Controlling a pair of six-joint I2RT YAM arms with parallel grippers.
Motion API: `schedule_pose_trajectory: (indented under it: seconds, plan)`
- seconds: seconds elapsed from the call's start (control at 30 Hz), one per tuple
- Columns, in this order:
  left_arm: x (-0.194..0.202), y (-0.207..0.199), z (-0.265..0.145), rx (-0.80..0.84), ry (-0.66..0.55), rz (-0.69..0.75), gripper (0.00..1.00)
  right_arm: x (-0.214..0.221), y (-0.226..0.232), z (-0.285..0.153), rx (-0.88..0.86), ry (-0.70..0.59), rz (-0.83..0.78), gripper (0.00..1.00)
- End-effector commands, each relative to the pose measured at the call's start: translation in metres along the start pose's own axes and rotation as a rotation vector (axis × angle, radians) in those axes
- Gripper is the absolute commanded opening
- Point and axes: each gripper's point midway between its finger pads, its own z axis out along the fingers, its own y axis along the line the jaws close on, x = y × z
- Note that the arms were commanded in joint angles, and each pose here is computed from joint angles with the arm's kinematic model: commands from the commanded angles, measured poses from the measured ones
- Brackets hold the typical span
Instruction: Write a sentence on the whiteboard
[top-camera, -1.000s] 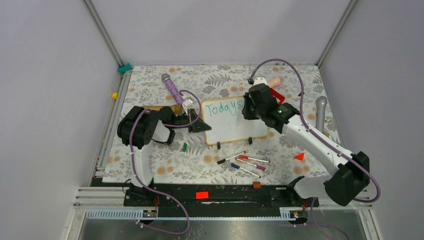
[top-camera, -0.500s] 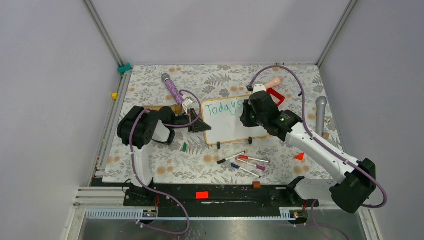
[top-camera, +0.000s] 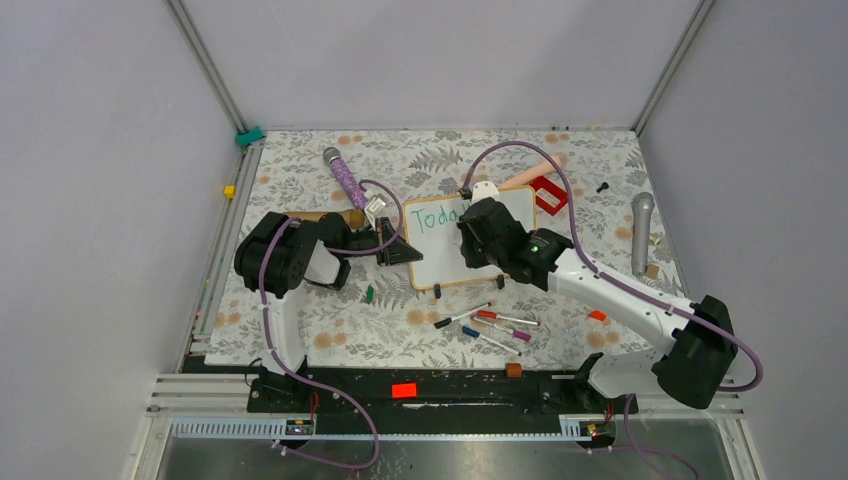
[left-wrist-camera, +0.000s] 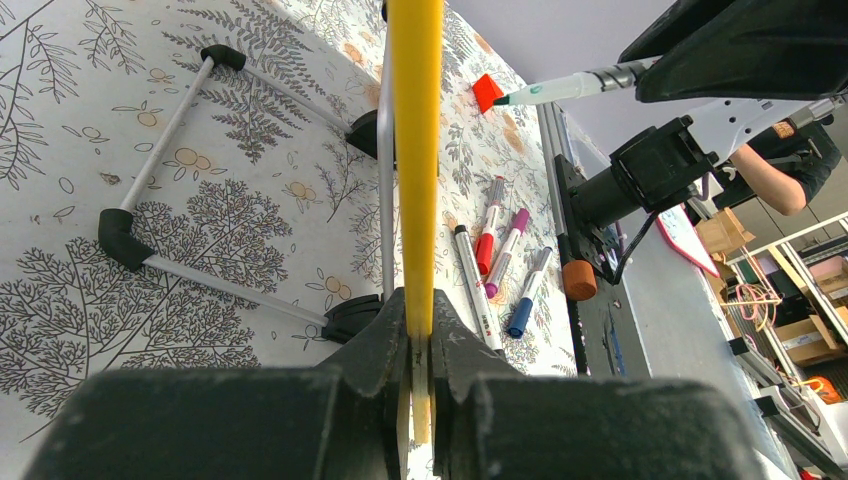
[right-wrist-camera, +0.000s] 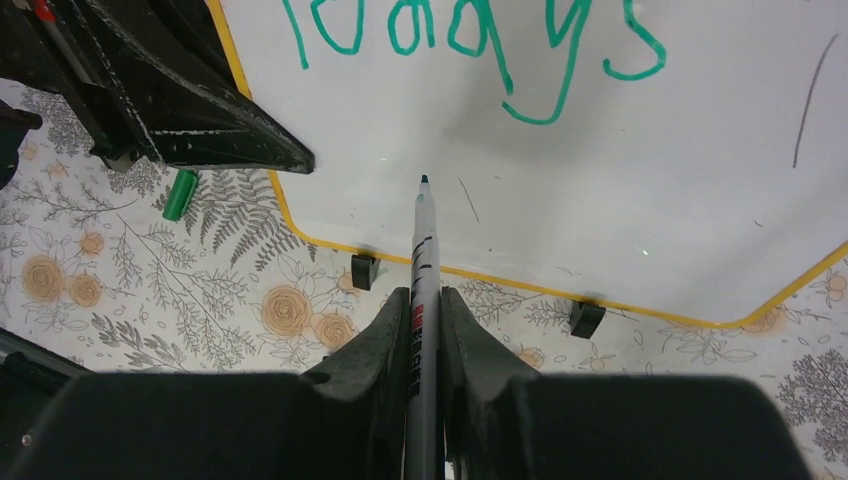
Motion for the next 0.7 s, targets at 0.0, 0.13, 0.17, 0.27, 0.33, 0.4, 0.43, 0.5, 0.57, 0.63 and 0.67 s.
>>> schedule_pose_trajectory:
  seconds: [0.0,0.13,0.17,0.27,0.33,0.4,0.43,0.5,0.57,0.63,0.67]
  plan:
    - [-0.006,-0.016,0.0,0.069,0.018,0.114,0.0,-0.025,0.022,0.006,-0.064,-0.06,-0.007,0.0]
    - [-0.005,-0.017,0.0,0.072,0.021,0.113,0.0,-0.031,0.039,0.011,-0.079,-0.061,-0.034,0.0]
    - [-0.005,-0.017,0.0,0.073,0.021,0.114,0.0,-0.032,0.042,0.012,-0.08,-0.063,-0.036,0.0]
    - [-0.004,-0.017,0.0,0.074,0.023,0.113,0.0,-0.036,0.047,0.014,-0.085,-0.07,-0.034,0.0]
    - [-0.004,-0.017,0.0,0.075,0.024,0.112,0.0,-0.04,0.051,0.015,-0.091,-0.074,-0.039,0.0]
    - [-0.004,-0.018,0.0,0.077,0.025,0.114,0.0,-0.043,0.056,0.017,-0.096,-0.076,-0.049,0.0]
    - [-0.004,-0.018,0.0,0.076,0.025,0.114,0.0,-0.044,0.058,0.018,-0.093,-0.076,-0.058,0.0]
    - [-0.005,-0.018,0.0,0.076,0.024,0.116,0.0,-0.046,0.06,0.021,-0.084,-0.074,-0.071,0.0]
    - [-0.005,-0.018,0.0,0.077,0.025,0.116,0.0,-0.049,0.061,0.023,-0.077,-0.073,-0.08,0.0]
    - [-0.005,-0.017,0.0,0.077,0.025,0.115,0.0,-0.049,0.06,0.024,-0.066,-0.069,-0.087,0.0]
    - [-0.005,-0.017,0.0,0.077,0.024,0.116,0.0,-0.049,0.059,0.025,-0.057,-0.064,-0.091,0.0]
